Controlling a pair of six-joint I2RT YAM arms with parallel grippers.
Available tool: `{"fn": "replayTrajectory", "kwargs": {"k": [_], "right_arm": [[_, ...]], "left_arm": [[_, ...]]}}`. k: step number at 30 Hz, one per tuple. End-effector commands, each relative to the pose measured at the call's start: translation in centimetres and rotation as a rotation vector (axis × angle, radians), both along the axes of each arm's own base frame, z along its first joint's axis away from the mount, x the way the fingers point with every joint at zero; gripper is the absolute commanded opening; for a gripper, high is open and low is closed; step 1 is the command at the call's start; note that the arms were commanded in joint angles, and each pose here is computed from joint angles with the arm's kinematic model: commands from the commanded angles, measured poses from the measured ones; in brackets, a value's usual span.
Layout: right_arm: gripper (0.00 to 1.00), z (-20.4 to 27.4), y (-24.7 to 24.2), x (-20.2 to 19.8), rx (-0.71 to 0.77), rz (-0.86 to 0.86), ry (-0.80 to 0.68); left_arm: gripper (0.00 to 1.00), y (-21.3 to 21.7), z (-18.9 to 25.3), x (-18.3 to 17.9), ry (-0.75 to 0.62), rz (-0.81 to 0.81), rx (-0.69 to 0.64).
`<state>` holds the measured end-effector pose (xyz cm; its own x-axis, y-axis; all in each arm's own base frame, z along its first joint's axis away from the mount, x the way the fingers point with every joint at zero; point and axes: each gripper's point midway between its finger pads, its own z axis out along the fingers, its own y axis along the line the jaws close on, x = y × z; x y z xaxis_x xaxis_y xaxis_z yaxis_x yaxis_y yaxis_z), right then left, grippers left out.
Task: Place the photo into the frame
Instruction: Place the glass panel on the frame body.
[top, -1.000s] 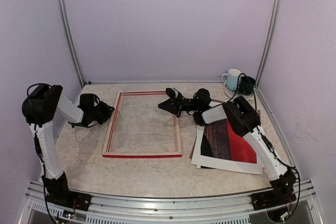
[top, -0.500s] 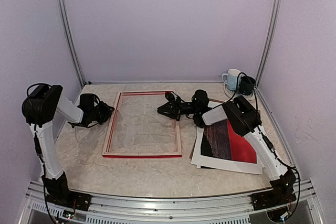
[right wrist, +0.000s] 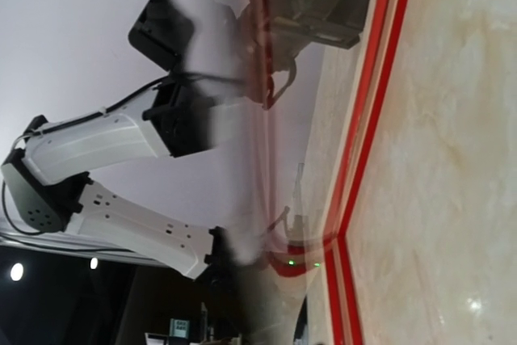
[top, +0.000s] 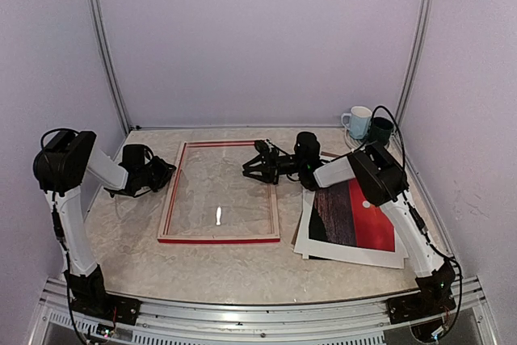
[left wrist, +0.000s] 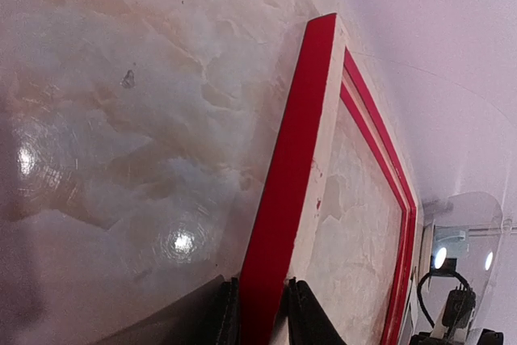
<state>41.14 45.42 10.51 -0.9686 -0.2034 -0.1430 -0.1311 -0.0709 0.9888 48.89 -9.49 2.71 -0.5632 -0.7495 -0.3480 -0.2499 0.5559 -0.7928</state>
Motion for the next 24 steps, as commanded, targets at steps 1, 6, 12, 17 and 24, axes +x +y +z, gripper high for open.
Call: {"fn": "replayTrajectory", "kwargs": {"k": [1, 6, 12, 17, 24], "right_arm": [[0.29, 1.9, -0.2, -0.3, -0.016, 0.020, -0.061], [0.34, 1.5, -0.2, -0.2, -0.071, 0.011, -0.067], [0.38, 1.0, -0.4, -0.2, -0.116, -0.007, -0.063], [0.43, 0.7, -0.6, -0.3, -0.163, -0.020, -0.074], [0.49, -0.3, -1.0, -0.3, -0.275, -0.037, -0.080]], "left_arm": [[0.21, -0.8, -2.2, -2.1, 0.098, -0.030, -0.003], [0.21, -0.7, -2.2, -2.1, 0.097, -0.026, -0.003], [0.21, -0.8, -2.2, -2.2, 0.098, -0.025, -0.004], [0.21, -0.8, -2.2, -2.2, 0.097, -0.024, -0.004], [0.21, -1.0, -2.3, -2.3, 0.100, -0.025, -0.003]]}}
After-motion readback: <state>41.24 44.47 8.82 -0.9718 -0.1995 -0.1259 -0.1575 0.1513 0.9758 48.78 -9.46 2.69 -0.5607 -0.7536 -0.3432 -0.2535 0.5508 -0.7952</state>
